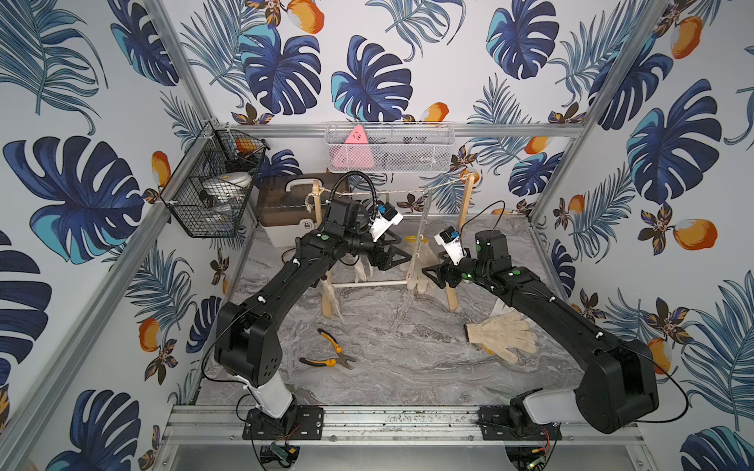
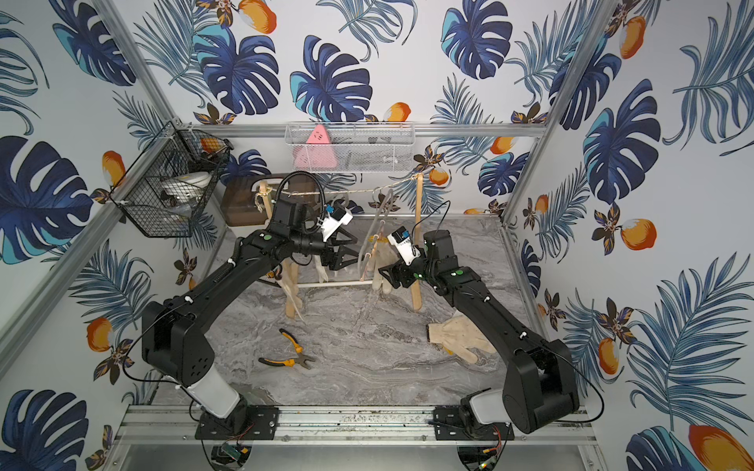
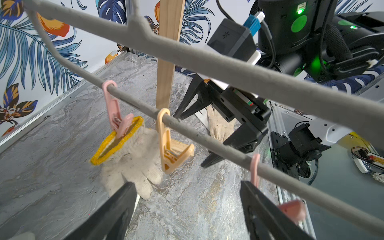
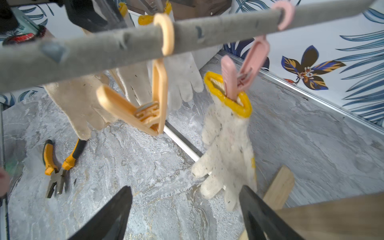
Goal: Clip the gloves onto a hanger to dry
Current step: Clamp the glove onto the hanger, then pick up the glove from the center of the board.
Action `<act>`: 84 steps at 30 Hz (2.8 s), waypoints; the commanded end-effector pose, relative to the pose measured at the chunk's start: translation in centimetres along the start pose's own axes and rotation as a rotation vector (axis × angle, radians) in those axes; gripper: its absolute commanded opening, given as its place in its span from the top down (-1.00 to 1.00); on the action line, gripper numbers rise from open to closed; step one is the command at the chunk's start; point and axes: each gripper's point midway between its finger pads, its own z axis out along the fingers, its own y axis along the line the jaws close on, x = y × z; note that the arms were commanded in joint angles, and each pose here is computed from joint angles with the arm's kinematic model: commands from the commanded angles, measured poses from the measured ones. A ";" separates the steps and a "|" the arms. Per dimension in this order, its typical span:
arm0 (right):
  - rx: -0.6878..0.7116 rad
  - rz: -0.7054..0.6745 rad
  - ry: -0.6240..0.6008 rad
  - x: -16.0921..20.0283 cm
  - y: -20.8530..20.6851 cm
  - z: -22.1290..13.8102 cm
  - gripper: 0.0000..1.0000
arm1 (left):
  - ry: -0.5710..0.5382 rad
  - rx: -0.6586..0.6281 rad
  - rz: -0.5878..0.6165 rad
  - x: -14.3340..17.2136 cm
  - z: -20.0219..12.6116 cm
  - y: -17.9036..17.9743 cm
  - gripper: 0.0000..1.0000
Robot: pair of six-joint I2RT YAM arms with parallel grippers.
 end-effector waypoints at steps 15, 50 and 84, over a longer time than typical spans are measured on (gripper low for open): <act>0.227 0.338 0.393 8.9 -2.4 -5.0 -0.53 | 0.006 0.037 -0.013 0.9 0.3 -0.5 -0.68; 0.708 0.712 0.798 26.1 -2.6 -2.7 0.23 | 0.058 0.078 -0.097 6.9 2.4 -8.0 -0.69; 0.587 0.928 0.163 3.0 0.5 -13.0 1.00 | -0.125 -0.115 -0.048 4.5 9.8 -15.8 -0.68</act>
